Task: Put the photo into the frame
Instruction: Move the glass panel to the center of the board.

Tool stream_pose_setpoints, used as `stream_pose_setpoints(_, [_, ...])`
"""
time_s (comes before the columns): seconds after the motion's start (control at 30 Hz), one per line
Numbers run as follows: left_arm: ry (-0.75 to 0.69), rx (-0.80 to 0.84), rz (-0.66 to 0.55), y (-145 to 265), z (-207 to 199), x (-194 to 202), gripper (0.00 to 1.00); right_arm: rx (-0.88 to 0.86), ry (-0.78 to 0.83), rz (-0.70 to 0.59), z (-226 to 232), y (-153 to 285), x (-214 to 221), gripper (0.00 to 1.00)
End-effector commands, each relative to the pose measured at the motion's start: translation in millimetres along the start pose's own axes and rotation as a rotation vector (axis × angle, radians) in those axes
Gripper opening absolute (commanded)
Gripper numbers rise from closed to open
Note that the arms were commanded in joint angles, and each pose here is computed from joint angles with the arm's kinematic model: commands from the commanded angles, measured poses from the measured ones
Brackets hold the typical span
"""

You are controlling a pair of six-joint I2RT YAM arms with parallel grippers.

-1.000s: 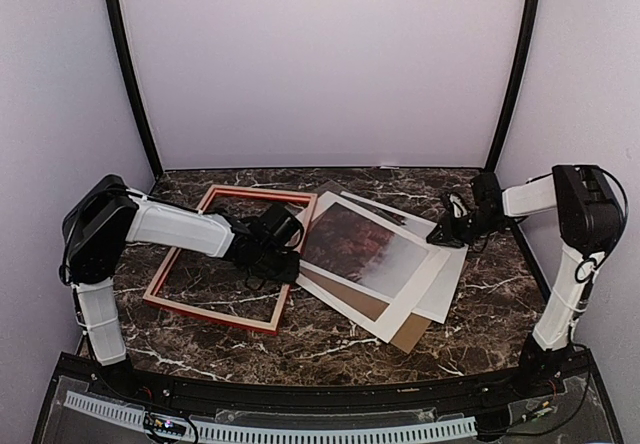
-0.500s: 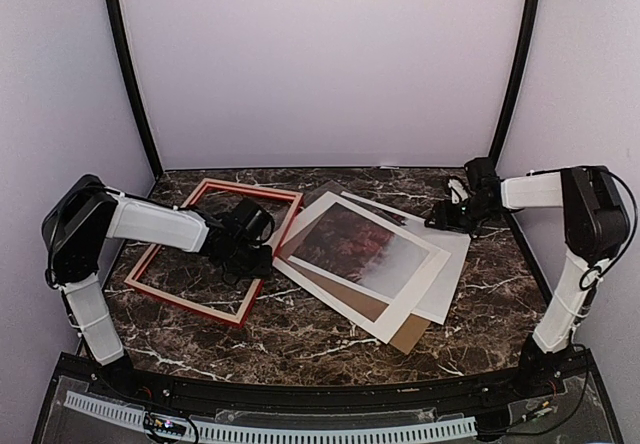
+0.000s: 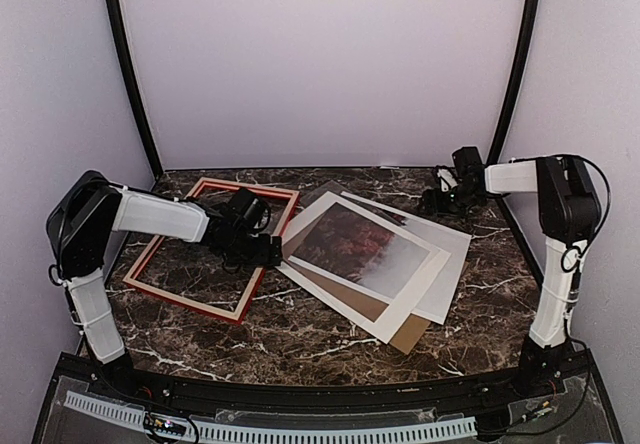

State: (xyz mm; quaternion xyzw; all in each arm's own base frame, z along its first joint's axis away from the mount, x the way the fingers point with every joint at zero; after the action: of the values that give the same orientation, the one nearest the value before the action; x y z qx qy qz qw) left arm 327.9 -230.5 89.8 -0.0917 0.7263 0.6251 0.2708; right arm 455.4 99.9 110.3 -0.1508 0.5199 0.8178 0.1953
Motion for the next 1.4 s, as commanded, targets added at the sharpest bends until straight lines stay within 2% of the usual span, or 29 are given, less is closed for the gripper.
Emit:
stream_pose_setpoints(0.0, [-0.020, 0.069, -0.036, 23, -16, -6, 0.99, -0.015, 0.008, 0.039, 2, -5, 7, 0.79])
stream_pose_setpoints(0.2, [-0.069, 0.155, -0.041, 39, -67, 8, 0.99, -0.019, -0.005, 0.089, -4, -11, 25, 0.78])
stream_pose_setpoints(0.53, [-0.097, 0.281, 0.046, 14, -112, 33, 0.99, 0.049, -0.026, 0.139, -18, -5, 59, 0.78])
stream_pose_setpoints(0.77, [-0.115, 0.135, 0.038, 15, -106, 31, 0.98, 0.074, -0.031, 0.129, -21, 5, 68, 0.77])
stream_pose_setpoints(1.0, [-0.156, -0.043, 0.015, 17, -78, 30, 0.86, 0.080, -0.034, 0.126, -21, 7, 69, 0.77])
stream_pose_setpoints(1.13, [-0.152, -0.074, 0.048, 7, -65, 36, 0.75, 0.084, -0.034, 0.123, -21, 8, 70, 0.77])
stream_pose_setpoints(1.37, [-0.122, -0.101, 0.036, 8, -45, 34, 0.56, 0.092, -0.030, 0.111, -21, 13, 69, 0.77])
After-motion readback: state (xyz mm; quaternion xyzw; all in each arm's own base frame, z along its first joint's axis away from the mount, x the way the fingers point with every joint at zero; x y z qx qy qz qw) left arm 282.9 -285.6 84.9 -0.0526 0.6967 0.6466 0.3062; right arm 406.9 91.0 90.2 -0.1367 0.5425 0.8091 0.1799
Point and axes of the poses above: each gripper's point midway between its finger pads, its own y axis back along the fingers, its own z axis along the line the jaws close on, x = y × z, the point moved 7 cm from there along y, back along the fingers, and after that the axes turned 12 degrees about -y, right-handed, at the moved point
